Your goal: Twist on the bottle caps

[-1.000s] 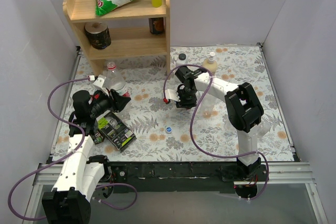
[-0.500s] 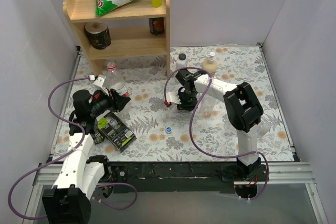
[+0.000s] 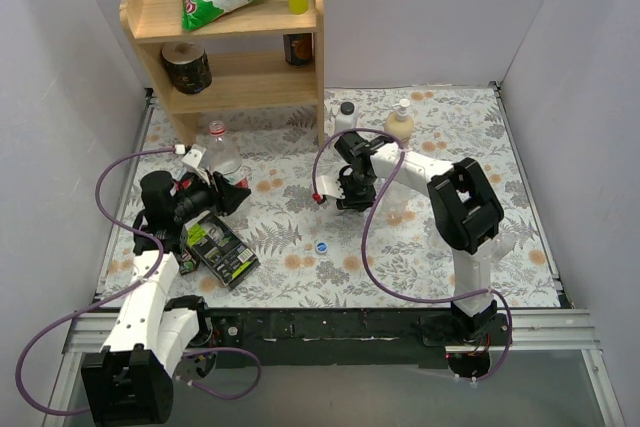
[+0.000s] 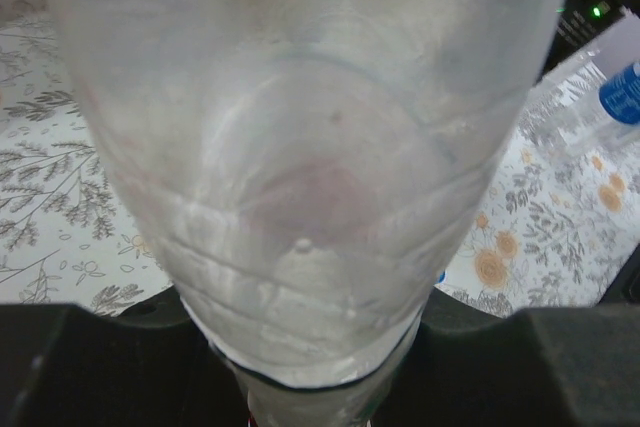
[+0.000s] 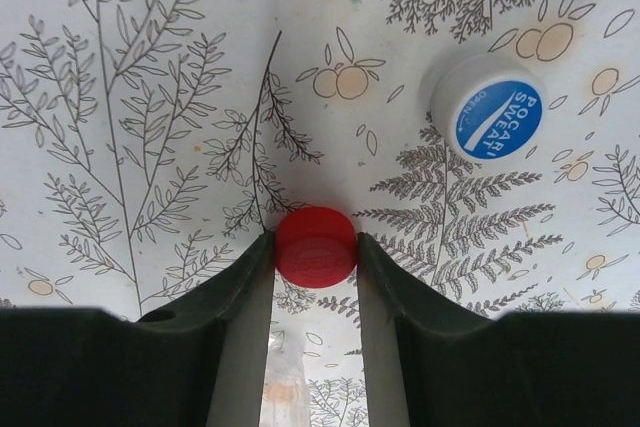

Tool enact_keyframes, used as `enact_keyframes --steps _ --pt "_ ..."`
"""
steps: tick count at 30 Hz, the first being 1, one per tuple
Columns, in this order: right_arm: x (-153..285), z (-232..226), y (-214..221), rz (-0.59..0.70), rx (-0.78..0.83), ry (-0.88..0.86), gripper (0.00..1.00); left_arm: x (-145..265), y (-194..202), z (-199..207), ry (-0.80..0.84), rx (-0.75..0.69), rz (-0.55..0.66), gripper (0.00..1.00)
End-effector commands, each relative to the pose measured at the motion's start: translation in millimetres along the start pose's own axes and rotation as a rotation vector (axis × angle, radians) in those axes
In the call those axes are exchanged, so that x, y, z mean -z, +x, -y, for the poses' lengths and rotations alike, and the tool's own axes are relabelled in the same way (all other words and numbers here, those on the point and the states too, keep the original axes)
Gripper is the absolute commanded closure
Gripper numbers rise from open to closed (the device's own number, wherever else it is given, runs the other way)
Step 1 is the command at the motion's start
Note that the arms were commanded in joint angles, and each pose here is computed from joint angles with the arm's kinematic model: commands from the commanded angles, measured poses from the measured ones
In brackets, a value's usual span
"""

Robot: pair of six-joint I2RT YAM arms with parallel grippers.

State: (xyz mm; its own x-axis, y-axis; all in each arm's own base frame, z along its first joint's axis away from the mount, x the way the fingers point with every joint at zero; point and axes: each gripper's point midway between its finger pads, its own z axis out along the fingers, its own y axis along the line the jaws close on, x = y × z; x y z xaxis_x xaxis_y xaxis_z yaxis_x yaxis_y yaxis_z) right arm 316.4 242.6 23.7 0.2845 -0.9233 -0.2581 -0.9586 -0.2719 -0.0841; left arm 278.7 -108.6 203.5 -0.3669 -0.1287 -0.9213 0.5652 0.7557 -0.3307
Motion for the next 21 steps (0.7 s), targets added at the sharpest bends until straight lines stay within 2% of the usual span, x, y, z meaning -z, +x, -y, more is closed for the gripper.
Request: enact_keyframes --steps 1,4,6,10,15,21 --pt "44 12 -40 0.15 0.038 0.077 0.73 -3 12 16 0.151 -0.109 -0.027 1.0" --pt "97 13 -81 0.303 0.034 0.085 0.76 -10 28 24 0.255 -0.226 -0.071 1.0" --pt "141 18 -107 0.398 0.027 0.123 0.77 -16 47 44 0.352 -0.295 -0.12 1.0" --pt "198 -17 -143 0.528 0.051 0.059 0.78 -19 86 65 0.501 -0.479 -0.164 1.0" --pt "226 -69 -169 0.497 0.269 0.087 0.79 -23 111 89 0.625 -0.563 -0.19 1.0" --pt "227 -107 -190 0.465 0.457 0.117 0.79 -23 118 99 0.67 -0.607 -0.2 1.0"
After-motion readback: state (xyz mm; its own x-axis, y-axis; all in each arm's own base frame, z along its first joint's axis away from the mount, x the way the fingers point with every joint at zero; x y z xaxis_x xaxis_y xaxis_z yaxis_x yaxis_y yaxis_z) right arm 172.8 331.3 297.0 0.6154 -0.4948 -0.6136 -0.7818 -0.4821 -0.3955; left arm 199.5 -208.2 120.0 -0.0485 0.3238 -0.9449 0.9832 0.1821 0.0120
